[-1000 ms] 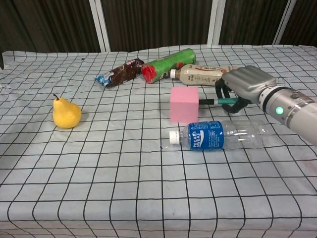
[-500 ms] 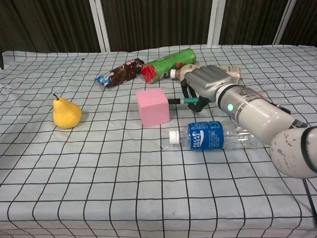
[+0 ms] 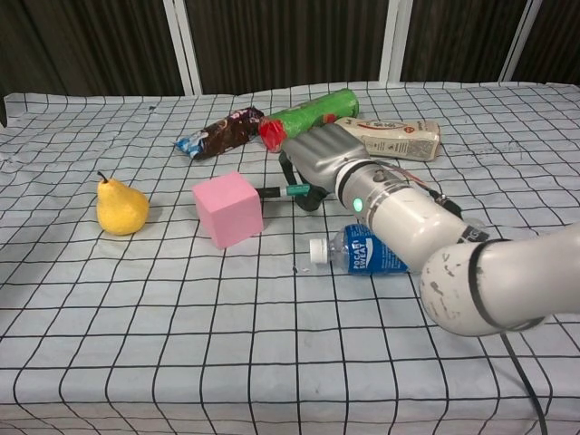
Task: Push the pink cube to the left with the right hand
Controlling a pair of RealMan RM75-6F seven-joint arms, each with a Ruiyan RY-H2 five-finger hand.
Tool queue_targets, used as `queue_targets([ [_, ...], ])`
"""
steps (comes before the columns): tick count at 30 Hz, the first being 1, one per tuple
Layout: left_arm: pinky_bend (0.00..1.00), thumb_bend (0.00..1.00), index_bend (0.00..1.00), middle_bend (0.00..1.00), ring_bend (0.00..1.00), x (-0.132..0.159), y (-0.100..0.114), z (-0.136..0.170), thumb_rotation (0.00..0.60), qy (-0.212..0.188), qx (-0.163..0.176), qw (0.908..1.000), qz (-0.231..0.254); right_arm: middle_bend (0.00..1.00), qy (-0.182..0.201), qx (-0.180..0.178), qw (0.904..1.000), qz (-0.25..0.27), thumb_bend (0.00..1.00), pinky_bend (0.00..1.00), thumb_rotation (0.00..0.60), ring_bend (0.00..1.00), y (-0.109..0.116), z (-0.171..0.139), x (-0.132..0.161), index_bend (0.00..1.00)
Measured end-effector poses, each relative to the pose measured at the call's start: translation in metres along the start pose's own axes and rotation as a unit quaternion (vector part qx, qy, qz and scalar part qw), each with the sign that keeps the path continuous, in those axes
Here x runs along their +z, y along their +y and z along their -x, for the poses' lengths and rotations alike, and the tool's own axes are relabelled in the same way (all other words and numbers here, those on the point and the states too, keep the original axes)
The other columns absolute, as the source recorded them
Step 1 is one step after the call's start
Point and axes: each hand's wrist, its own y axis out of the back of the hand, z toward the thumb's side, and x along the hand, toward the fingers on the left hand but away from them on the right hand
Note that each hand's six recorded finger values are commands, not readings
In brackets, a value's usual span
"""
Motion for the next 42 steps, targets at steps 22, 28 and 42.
queue_targets([
  [22,0.11,0.39,0.00,0.00,0.00,0.006,-0.009,-0.004,0.600,0.000,-0.012,0.9999,-0.009,0.59,-0.059,0.033,0.9955,-0.066,0.52,0.30,0.600,0.37,-0.063,-0.124,-0.174,0.66],
  [28,0.11,0.39,0.00,0.00,0.00,0.006,-0.007,-0.003,0.600,0.001,-0.010,0.9999,-0.007,0.46,-0.055,0.023,0.9970,-0.049,0.52,0.24,0.600,0.28,-0.061,-0.130,-0.178,0.39],
  [42,0.11,0.39,0.00,0.00,0.00,0.004,-0.002,0.002,0.600,0.001,0.002,1.0000,-0.006,0.22,-0.090,-0.037,0.9948,-0.031,0.41,0.07,0.600,0.06,-0.020,-0.212,-0.194,0.19],
])
